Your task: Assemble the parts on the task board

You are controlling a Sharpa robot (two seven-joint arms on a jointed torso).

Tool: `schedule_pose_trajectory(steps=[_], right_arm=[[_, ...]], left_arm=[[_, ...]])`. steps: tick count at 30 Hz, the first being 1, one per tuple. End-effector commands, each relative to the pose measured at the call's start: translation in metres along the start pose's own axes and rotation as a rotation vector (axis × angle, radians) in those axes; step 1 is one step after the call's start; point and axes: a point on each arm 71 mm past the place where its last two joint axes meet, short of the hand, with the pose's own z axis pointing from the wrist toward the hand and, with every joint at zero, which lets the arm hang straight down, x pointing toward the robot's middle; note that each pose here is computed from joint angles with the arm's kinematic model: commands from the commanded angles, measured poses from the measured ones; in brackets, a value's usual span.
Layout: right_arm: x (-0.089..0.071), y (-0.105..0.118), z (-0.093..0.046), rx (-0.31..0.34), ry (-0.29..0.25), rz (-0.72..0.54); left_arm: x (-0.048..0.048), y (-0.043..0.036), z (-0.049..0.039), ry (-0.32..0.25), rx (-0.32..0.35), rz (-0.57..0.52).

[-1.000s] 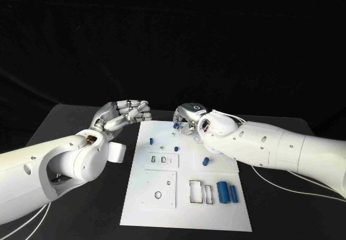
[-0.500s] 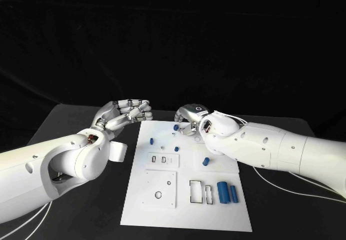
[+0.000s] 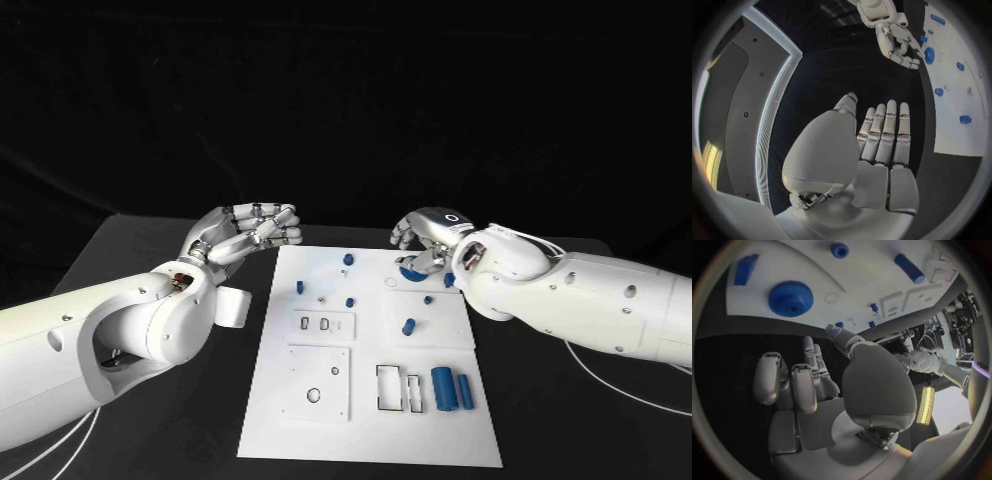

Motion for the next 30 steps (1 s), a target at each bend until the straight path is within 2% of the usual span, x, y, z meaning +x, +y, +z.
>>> schedule_pose_trajectory(steps=[1, 6, 11, 18, 30], right_arm=[[-0.007, -0.014, -0.01, 0.074, 0.014, 0.089], [-0.01, -0.04, -0.019, 0.157, 0.086, 0.101], [-0.007, -0.052, -0.018, 0.2, 0.136, 0.118], [0.005, -0.05, -0.009, 0.197, 0.171, 0.125], [0.015, -0.039, 0.003, 0.182, 0.172, 0.109]], left_arm=[[0.0007, -0.0015, 0.0004, 0.01, 0.009, -0.006], [-0.0007, -0.0011, 0.0008, 0.005, 0.008, -0.004], [-0.0017, -0.0007, 0.0015, 0.001, 0.007, -0.002], [-0.0018, 0.0001, 0.0028, 0.0, 0.005, -0.002], [-0.0013, 0.0009, 0.0041, 0.002, 0.003, -0.002]])
